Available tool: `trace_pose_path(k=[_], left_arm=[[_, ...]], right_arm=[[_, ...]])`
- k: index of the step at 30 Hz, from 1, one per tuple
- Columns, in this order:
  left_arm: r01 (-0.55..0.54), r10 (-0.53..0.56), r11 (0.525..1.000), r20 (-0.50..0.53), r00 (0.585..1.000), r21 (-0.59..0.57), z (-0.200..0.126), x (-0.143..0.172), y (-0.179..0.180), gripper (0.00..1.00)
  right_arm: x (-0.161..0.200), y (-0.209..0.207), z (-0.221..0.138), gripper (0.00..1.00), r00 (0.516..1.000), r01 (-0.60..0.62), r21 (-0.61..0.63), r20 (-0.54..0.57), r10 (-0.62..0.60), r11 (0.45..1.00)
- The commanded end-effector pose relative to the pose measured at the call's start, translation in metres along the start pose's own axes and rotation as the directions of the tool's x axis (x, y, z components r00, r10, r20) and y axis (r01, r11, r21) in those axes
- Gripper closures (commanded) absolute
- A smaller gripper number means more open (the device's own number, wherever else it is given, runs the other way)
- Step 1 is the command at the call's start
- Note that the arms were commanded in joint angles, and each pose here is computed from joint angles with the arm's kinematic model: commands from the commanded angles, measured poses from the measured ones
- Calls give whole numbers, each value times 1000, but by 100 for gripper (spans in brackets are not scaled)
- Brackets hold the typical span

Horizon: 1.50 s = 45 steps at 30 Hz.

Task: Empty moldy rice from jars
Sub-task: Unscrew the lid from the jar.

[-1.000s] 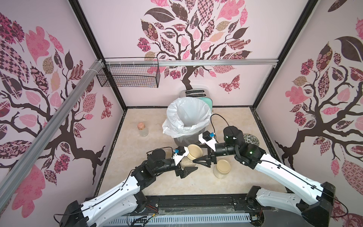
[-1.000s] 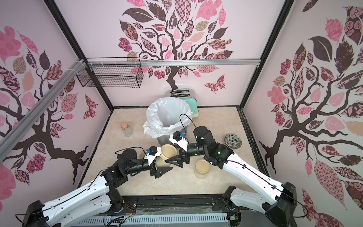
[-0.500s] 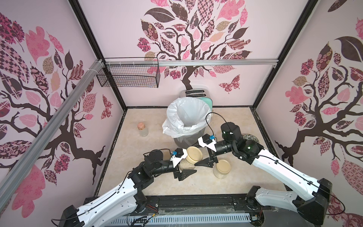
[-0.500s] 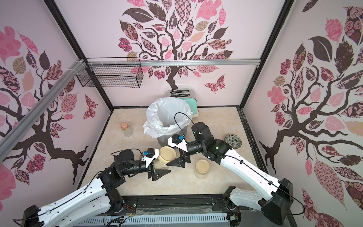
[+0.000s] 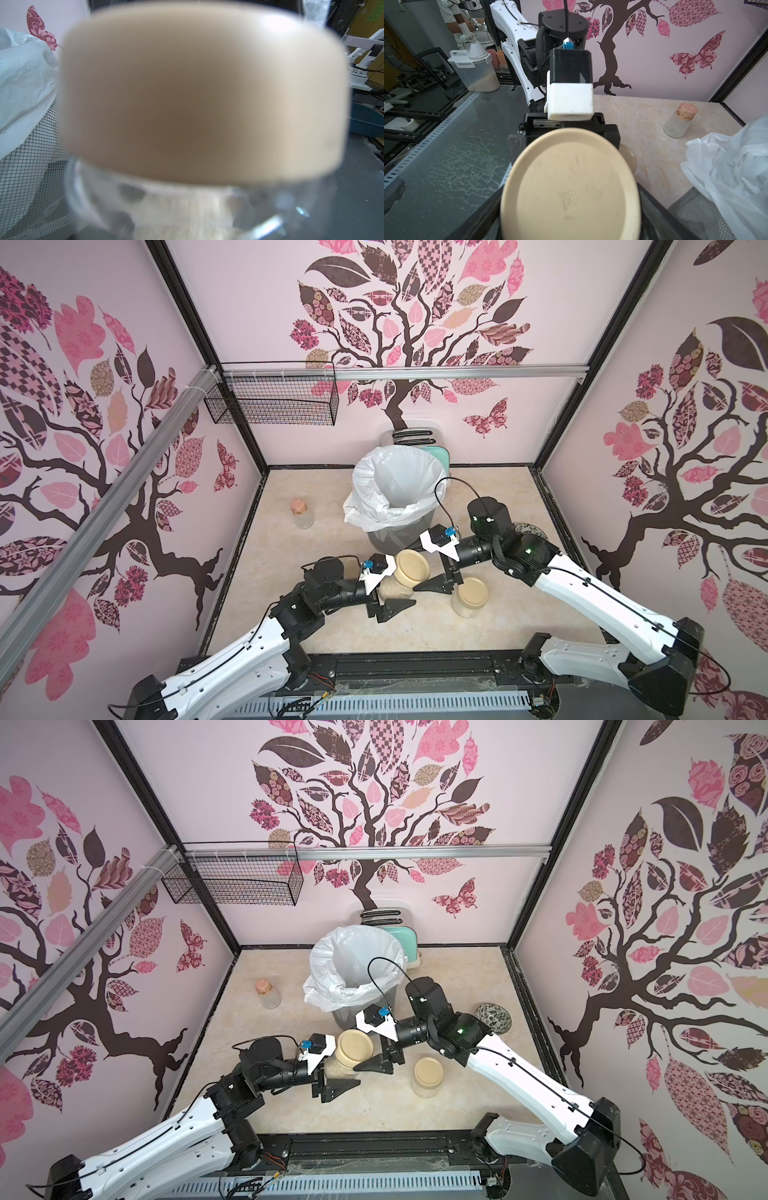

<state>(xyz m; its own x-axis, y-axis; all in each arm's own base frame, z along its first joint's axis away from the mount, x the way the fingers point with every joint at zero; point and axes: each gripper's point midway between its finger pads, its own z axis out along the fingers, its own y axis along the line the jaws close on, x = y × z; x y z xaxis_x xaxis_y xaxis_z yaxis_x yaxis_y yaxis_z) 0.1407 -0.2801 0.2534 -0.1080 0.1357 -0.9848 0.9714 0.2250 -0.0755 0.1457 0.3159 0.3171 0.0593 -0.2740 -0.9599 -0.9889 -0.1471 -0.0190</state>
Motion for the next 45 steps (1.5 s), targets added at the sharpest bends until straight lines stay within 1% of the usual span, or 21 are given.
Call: trace_pose_path(k=[1,6,9,12,13,16,18,20,22,23,25,29,33,35,40,42,45], left_arm=[[3,5,996,91,996,-91,-5,-29,18,48],[3,6,996,91,996,-92,-4,-29,19,49],[-2,11,995,94,996,-100,-5,-30,20,49],[-4,14,994,89,996,-108,-5,-29,21,49],[-4,14,994,90,996,-112,-5,-29,22,49],[-7,17,993,89,996,-117,-4,-29,24,49],[-6,16,993,83,996,-119,-3,-27,25,50],[-8,18,993,82,996,-122,-3,-28,26,50],[-6,16,992,80,997,-125,-2,-27,27,49],[-4,14,992,76,997,-126,-1,-25,27,50],[-4,14,992,73,997,-130,-1,-24,29,49],[-1,10,992,67,998,-128,1,-23,29,49],[-16,28,991,90,996,-132,1,-28,30,49],[-17,29,991,92,995,-133,1,-29,30,49],[-18,31,990,90,995,-137,1,-27,31,49],[-18,31,991,89,996,-136,1,-27,31,49],[-16,29,990,89,996,-138,2,-27,32,49]], right_arm=[[-16,9,-8,0,999,22,-19,42,-21,1000],[-19,6,-13,1,999,-10,37,49,8,999],[-19,-4,-22,0,998,-50,146,37,45,988],[-15,-12,-33,0,995,-95,252,15,95,963],[-16,-13,-36,0,993,-116,271,19,115,955],[-19,-9,-41,1,979,-201,271,37,198,941],[-22,-16,-44,0,956,-292,310,68,286,905],[-22,-28,-47,1,921,-387,362,100,378,848],[-22,-36,-47,1,885,-459,381,117,451,802],[-23,-37,-45,1,872,-482,379,119,475,790],[-24,-38,-40,0,860,-499,390,112,499,774],[-27,-36,-28,1,851,-500,418,76,520,758],[-17,-36,-14,1,818,-532,425,34,574,732],[-11,-39,-13,1,803,-546,444,37,594,710],[-3,-45,-18,1,790,-552,495,52,611,671],[0,-46,-18,0,787,-551,504,48,615,665],[0,-44,-14,1,780,-567,481,53,624,669]])
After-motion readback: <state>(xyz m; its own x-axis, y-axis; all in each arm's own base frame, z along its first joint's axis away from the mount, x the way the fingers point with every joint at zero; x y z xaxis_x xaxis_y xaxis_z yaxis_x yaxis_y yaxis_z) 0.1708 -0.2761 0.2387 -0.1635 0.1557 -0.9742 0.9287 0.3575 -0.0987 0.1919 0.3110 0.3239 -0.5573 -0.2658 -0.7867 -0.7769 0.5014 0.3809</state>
